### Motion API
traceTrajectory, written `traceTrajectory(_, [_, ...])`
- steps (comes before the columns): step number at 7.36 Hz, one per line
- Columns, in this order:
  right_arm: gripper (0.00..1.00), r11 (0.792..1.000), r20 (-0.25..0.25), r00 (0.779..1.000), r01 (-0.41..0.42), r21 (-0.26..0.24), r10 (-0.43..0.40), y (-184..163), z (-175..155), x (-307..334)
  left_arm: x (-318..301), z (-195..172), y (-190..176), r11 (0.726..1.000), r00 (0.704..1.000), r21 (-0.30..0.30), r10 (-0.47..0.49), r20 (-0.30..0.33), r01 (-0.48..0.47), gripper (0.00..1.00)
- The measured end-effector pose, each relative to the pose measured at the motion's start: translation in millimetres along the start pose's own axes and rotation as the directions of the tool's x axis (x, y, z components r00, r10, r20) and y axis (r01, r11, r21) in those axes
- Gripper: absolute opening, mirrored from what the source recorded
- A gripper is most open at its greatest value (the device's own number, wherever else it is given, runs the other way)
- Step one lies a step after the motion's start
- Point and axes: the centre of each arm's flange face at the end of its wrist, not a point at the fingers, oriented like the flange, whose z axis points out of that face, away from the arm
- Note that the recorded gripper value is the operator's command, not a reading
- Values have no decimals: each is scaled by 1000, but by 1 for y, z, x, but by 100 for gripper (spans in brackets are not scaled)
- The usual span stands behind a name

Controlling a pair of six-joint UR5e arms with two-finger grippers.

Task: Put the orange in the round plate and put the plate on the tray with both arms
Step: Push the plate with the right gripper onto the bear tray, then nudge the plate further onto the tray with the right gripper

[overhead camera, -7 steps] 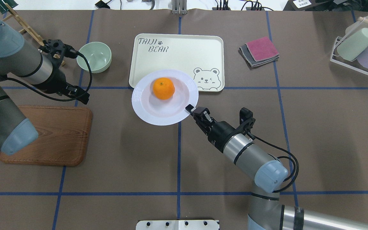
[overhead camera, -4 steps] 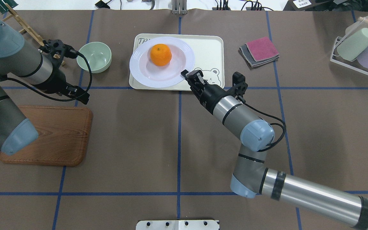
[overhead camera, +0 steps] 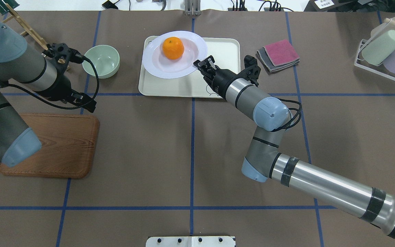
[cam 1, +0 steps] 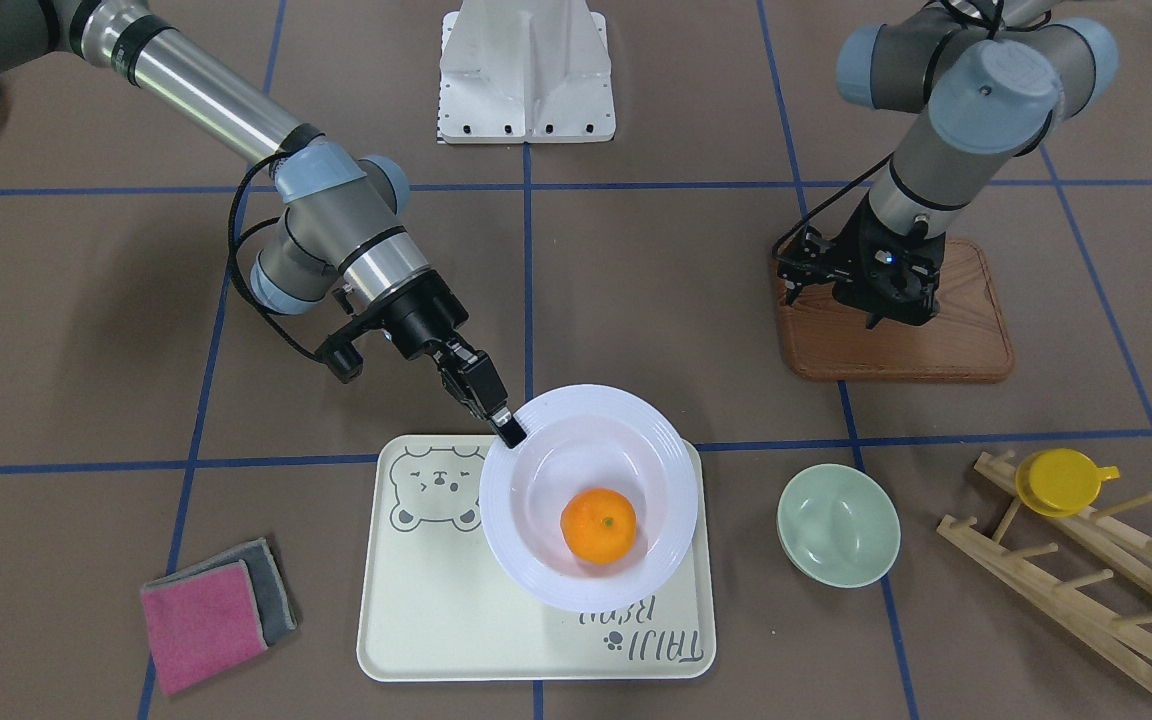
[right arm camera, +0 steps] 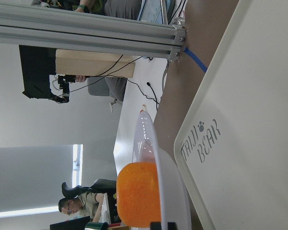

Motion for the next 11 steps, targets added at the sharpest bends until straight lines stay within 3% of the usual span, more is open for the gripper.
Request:
traceTrajectory(2, [0, 993, -39, 995, -84, 87, 87, -7, 8, 18, 1, 0, 0, 1000, 1000, 0, -11, -1, 11, 100])
traceTrajectory(5, [0, 948, -30, 985, -155, 279, 170, 38, 6, 58, 2, 0, 0, 1000, 1000, 2, -26, -1, 26, 100])
traceTrajectory(6, [0, 937, -27, 985, -153, 313, 170, 49, 5, 61, 2, 0, 0, 1000, 1000, 2, -26, -1, 26, 100])
traceTrajectory(7, [22, 931, -29, 986, -147, 334, 166, 54, 5, 62, 3, 0, 0, 1000, 1000, 2, -26, -1, 26, 100])
traceTrajectory(8, [53, 926, -35, 987, -134, 352, 156, 58, 5, 63, 3, 1, 0, 1000, 1000, 2, -26, -1, 26, 100])
traceTrajectory(11, [52, 917, -31, 986, -138, 375, 161, 63, 7, 61, 3, 1, 0, 1000, 1000, 1, -25, -1, 25, 100])
